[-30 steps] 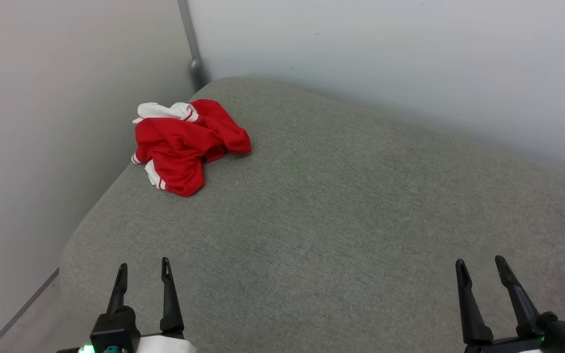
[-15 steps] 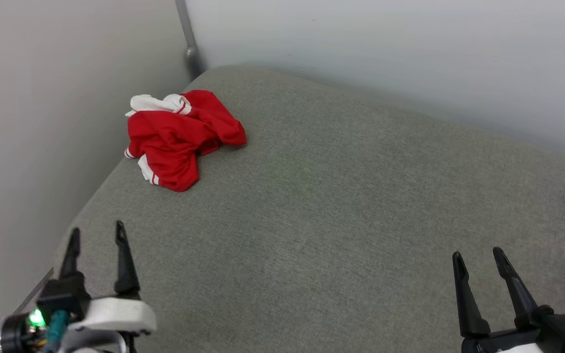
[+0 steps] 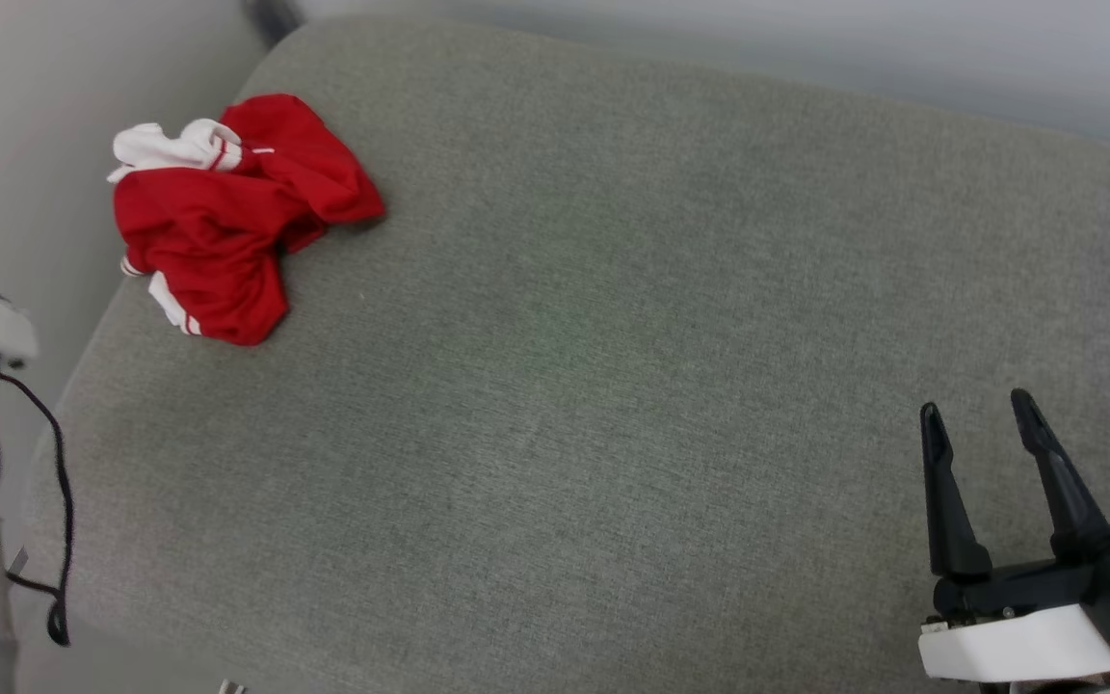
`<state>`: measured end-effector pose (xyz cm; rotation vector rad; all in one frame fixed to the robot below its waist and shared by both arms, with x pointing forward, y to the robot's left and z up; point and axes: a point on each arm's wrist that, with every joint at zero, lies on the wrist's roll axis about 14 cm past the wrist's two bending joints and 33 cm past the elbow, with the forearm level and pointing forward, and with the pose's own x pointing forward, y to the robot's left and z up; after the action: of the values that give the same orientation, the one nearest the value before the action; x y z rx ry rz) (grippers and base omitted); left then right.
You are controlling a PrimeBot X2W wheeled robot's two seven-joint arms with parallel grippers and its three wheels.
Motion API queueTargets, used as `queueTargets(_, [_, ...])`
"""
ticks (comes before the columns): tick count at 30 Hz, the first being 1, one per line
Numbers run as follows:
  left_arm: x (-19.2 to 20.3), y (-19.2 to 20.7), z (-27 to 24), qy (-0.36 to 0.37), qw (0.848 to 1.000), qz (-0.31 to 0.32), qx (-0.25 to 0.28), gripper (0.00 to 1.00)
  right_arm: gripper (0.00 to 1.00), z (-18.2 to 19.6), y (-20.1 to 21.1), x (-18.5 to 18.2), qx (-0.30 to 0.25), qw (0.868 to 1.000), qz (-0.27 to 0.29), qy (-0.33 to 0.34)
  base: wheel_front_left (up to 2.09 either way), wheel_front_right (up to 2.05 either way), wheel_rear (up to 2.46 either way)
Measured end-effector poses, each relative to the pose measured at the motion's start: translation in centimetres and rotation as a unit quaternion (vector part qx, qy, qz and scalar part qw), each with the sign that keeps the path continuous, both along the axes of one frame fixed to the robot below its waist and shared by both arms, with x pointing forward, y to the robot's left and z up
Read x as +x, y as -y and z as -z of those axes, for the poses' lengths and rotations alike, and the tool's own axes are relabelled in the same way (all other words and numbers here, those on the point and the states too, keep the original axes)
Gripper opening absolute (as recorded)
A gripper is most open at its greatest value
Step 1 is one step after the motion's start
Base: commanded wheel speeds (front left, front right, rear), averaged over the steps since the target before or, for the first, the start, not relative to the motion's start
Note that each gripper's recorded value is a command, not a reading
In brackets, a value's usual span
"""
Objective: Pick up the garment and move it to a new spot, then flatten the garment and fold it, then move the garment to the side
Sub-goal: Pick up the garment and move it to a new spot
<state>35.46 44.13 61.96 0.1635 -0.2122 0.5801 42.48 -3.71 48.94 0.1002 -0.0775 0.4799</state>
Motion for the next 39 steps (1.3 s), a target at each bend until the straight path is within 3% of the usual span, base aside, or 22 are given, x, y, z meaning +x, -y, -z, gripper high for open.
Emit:
queueTargets(7, [7.2, -2.7, 0.1, -0.085, 0.995, 0.022, -0.038, 1.0, 1.0, 2.1, 0.8, 2.6, -0.009, 1.0, 0.018, -0.005, 0.0, 0.0, 0.0])
queueTargets(13, [12.1, -3.4, 4.4, -0.212, 0.972, 0.033, -0.098, 1.0, 1.0, 4.0, 1.6, 4.6, -0.015, 0.999, 0.033, -0.009, 0.0, 0.0, 0.0])
queueTargets(19, [13.8, -3.5, 10.3, -0.353, 0.923, 0.03, -0.153, 1.0, 1.0, 5.6, 2.0, 5.8, -0.015, 0.999, 0.041, -0.012, 0.0, 0.0, 0.0])
queueTargets(28, [13.0, -1.2, 20.2, -0.515, 0.818, 0.039, -0.254, 1.0, 1.0, 8.0, 2.8, 7.0, -0.027, 0.998, 0.053, -0.017, 0.0, 0.0, 0.0])
queueTargets(32, [12.5, -0.2, 23.6, -0.55, 0.786, 0.042, -0.281, 1.0, 1.0, 8.4, 3.3, 7.3, -0.031, 0.998, 0.06, -0.015, 0.0, 0.0, 0.0])
queueTargets(36, [12.2, 0.3, 25.3, -0.571, 0.769, 0.043, -0.283, 1.0, 1.0, 8.7, 3.5, 7.5, -0.035, 0.997, 0.063, -0.013, 0.0, 0.0, 0.0])
queueTargets(37, [12.2, 0.4, 25.4, -0.574, 0.767, 0.043, -0.283, 0.49, 1.0, 8.8, 3.6, 7.5, -0.036, 0.997, 0.064, -0.013, 0.0, 0.0, 0.0])
queueTargets(38, [12.1, 0.5, 25.4, -0.576, 0.766, 0.044, -0.282, 0.09, 1.0, 8.7, 3.6, 7.6, -0.036, 0.997, 0.064, -0.013, 0.0, 0.0, 0.0])
queueTargets(39, [12.1, 0.5, 25.4, -0.577, 0.766, 0.045, -0.28, 0.0, 1.0, 8.7, 3.6, 7.6, -0.037, 0.997, 0.064, -0.013, 0.0, 0.0, 0.0])
